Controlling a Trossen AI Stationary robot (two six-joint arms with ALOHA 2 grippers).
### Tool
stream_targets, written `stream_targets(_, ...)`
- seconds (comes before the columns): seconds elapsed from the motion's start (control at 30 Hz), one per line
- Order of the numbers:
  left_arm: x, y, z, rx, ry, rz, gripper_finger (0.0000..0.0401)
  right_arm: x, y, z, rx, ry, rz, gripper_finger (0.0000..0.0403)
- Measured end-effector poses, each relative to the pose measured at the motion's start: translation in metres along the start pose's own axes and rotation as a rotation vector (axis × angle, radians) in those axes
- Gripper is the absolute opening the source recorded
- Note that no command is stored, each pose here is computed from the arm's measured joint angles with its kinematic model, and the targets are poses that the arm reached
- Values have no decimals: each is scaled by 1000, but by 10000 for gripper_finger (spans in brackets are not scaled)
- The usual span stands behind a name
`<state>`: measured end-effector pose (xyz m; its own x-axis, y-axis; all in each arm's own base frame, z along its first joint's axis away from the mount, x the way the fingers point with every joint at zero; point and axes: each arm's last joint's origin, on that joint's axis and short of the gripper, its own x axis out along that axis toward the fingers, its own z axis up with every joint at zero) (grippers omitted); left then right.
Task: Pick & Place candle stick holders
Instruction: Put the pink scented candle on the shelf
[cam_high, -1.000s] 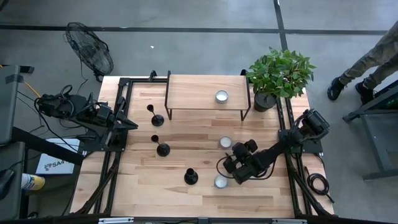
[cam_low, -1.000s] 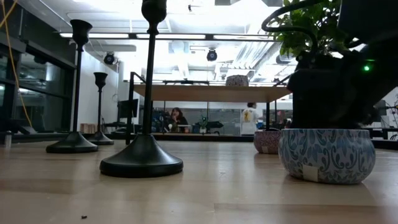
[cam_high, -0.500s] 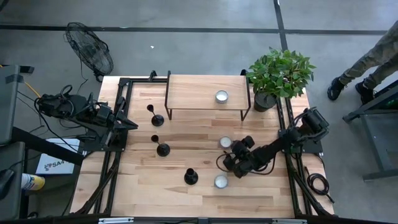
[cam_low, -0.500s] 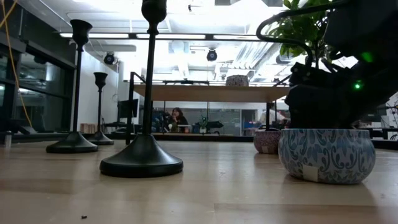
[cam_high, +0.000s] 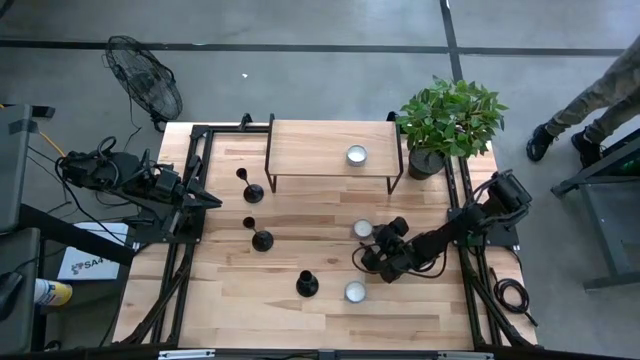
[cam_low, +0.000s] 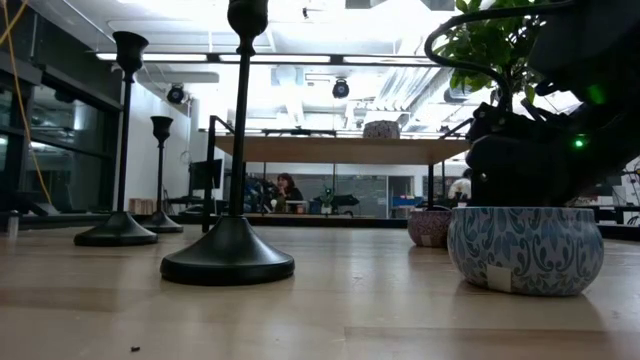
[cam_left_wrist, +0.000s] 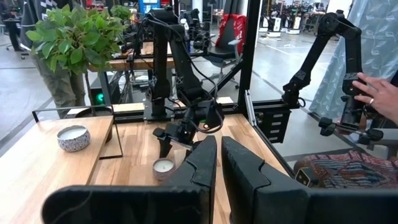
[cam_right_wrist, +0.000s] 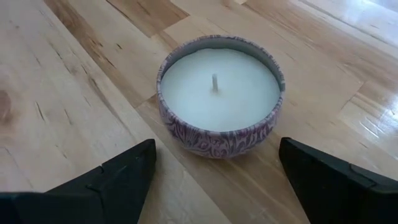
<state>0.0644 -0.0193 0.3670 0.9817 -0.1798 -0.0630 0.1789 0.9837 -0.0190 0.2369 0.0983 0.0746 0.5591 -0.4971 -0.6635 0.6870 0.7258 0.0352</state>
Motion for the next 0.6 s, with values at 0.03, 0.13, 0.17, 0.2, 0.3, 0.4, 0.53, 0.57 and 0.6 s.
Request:
stream_targets(0.03,0,0,0,0,0,0,26,0,0,0,-2,-1,1,337)
stream_targets(0.13,0,0,0,0,0,0,26,0,0,0,-14,-3,5,337)
stream_targets(0.17,0,0,0,0,0,0,26,0,0,0,-20,-2,7,337)
stream_targets(0.2,0,0,0,0,0,0,26,0,0,0,-24,-1,8,337)
stream_targets(0.3,0,0,0,0,0,0,26,0,0,0,-26,3,9,337)
stream_targets(0.4,0,0,0,0,0,0,26,1,0,-1,-23,5,9,337)
stream_targets(0.53,0,0,0,0,0,0,26,1,0,0,-21,15,13,337)
stream_targets(0.57,0,0,0,0,0,0,26,1,0,0,-17,16,11,337)
stream_targets(0.6,0,0,0,0,0,0,26,2,-1,0,-12,17,10,337)
